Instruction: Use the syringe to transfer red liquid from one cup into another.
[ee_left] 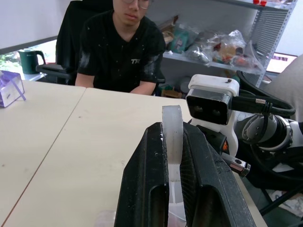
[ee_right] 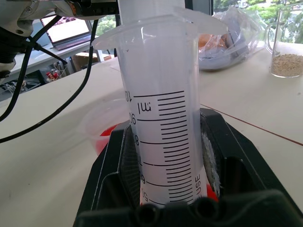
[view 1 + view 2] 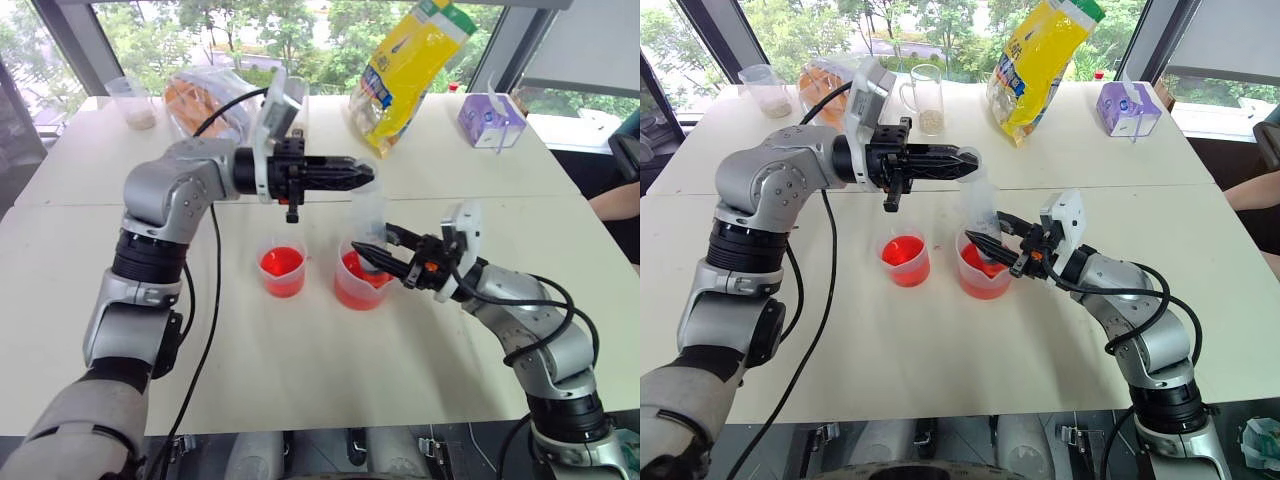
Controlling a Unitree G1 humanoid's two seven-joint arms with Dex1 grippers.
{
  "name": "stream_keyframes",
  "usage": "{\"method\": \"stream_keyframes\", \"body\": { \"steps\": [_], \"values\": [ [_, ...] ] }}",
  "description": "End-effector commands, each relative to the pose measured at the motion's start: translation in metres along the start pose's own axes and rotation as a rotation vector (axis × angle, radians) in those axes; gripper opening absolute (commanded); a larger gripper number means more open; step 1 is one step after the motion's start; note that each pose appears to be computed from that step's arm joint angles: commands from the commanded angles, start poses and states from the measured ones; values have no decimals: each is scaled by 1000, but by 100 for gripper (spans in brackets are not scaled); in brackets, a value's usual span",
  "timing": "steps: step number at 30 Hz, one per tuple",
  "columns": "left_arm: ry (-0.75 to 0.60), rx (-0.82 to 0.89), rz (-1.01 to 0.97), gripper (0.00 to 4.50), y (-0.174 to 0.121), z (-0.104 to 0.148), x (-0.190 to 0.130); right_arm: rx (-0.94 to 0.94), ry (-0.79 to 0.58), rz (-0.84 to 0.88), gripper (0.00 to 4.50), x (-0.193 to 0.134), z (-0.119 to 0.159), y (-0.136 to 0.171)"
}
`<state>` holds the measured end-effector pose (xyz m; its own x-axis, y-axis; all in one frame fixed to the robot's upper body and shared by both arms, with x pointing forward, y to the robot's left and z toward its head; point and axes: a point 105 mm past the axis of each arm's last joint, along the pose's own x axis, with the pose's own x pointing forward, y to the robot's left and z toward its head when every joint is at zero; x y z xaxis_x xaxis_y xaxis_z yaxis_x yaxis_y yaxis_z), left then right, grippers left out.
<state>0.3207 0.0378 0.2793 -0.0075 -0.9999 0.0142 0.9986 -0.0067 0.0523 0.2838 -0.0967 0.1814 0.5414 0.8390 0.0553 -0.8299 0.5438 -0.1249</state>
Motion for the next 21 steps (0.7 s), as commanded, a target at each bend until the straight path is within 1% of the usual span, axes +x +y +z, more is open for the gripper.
{"method": "stream_keyframes", "body": {
  "steps": [1, 6, 10, 11, 13, 15, 16, 18, 19, 21],
  "values": [
    [-103, 159, 68, 10, 3, 46, -16, 14, 22, 76, 139, 3, -4, 14],
    [-96, 144, 53, 10, 0, 44, -16, 0, -1, 70, 139, 4, 5, 11],
    [-62, 116, 26, 10, -5, 36, -16, -28, -32, 60, 139, 6, 19, 6],
    [-51, 112, 27, 88, -6, 33, -17, -36, -43, 59, 139, 6, 24, 4],
    [-35, 109, 36, 151, -6, 30, -20, -48, -64, 57, 139, 7, 32, 3],
    [-28, 112, 49, 255, -6, 29, -23, -55, -79, 57, 139, 8, 38, 2],
    [-28, 117, 62, 294, -5, 30, -26, -56, -85, 58, 139, 9, 41, 2],
    [-53, 132, 107, 400, -1, 40, -39, -60, -100, 60, 139, 10, 46, 1],
    [-65, 140, 120, 443, -1, 46, -45, -61, -106, 61, 139, 11, 48, 1],
    [-81, 155, 139, 443, -1, 54, -55, -61, -119, 62, 139, 12, 52, 1]
  ]
}}
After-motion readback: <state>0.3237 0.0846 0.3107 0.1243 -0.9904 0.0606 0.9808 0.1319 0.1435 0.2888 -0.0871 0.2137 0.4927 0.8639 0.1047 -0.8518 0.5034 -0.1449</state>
